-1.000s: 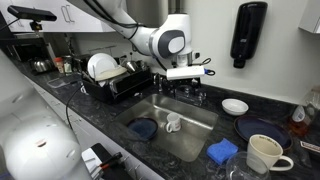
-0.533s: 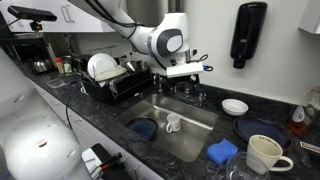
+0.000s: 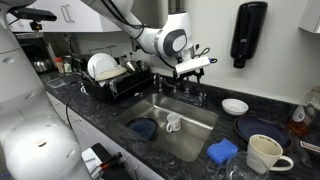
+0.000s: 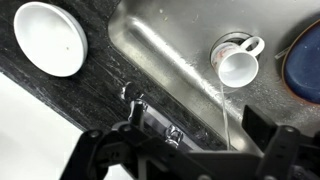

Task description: Close the tap

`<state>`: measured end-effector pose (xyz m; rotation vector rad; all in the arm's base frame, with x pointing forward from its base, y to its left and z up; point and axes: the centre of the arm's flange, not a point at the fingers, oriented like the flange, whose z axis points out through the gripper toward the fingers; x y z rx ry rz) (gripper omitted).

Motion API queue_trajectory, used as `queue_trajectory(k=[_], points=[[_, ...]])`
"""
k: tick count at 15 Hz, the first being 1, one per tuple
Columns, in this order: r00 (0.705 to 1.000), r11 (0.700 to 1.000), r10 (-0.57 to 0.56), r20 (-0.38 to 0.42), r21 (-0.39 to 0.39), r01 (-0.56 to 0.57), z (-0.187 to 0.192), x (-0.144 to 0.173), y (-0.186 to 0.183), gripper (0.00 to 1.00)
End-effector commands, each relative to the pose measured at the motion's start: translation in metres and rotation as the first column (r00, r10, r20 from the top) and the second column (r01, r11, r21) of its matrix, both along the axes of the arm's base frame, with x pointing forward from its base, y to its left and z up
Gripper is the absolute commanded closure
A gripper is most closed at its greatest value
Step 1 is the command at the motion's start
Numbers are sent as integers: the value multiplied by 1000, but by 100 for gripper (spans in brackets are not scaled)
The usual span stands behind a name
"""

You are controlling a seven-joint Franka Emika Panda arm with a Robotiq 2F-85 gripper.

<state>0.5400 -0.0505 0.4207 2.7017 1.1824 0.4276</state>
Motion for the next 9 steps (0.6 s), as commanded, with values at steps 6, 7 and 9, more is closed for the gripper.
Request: queue_trajectory(k=[6,7,9], points=[[997,996,64,-31,61,-62,-43,81,-37,0],[998,996,58,-29,64,-56,-49,88,-40,0],[998,997,51,-30,56,-49,-58,103,-40,0]])
